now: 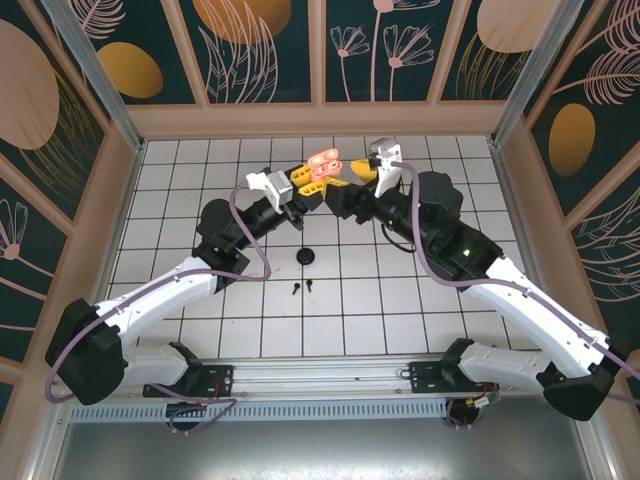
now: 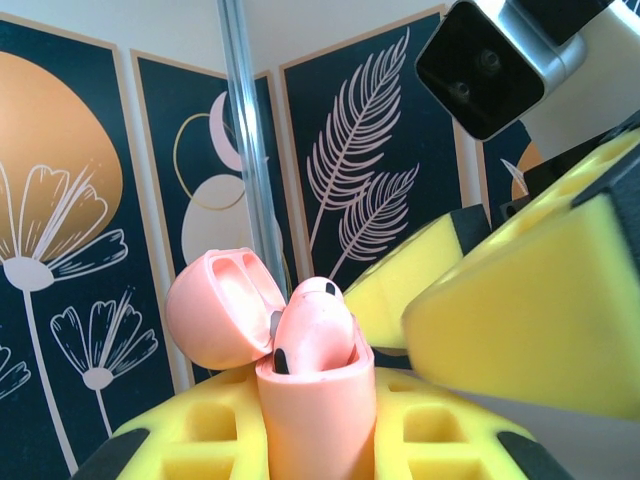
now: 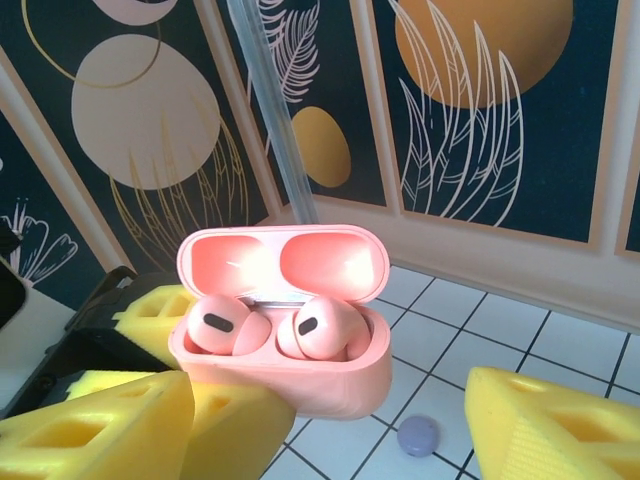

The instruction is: Insert the wireless bluetooth earbuds into the charging case

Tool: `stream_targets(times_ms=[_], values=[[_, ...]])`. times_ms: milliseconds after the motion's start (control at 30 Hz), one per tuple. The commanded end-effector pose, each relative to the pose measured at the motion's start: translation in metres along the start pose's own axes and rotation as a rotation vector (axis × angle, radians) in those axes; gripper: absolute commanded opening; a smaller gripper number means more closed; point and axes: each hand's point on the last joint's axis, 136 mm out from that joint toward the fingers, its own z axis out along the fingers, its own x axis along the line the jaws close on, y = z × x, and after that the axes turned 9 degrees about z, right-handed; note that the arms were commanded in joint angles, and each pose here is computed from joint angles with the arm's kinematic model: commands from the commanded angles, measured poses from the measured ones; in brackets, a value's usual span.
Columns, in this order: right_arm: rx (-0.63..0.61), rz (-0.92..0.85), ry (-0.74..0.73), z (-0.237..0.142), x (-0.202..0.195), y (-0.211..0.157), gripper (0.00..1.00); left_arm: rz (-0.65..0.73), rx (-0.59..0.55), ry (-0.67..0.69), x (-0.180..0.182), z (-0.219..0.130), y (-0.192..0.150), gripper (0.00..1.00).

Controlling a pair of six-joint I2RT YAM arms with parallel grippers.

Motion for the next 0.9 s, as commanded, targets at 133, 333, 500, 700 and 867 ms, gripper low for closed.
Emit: stream_targets(times_ms=[133, 333, 500, 700, 867], values=[[-0.127, 0.063, 0.013, -0.037, 0.004, 0.033, 0.75, 0.001, -0.055, 0.001, 0.001, 0.002, 0.014, 0.00], [-0.187, 0.127, -0.036, -0.056, -0.010, 0.048, 0.75, -0.006, -0.043, -0.003, -0.001, 0.001, 0.007, 0.00], [-0.158, 0.162, -0.116, -0.051, -0.030, 0.043, 0.66, -0.008, -0.021, -0.019, -0.005, -0.001, 0.001, 0.00], [-0.052, 0.197, -0.195, -0.026, -0.052, 0.035, 0.23, -0.015, 0.059, -0.053, -0.013, -0.002, -0.023, 0.00], [0.049, 0.217, -0.225, 0.003, -0.061, 0.028, 0.00, -0.033, 0.132, -0.075, -0.021, -0.008, -0.049, 0.00]])
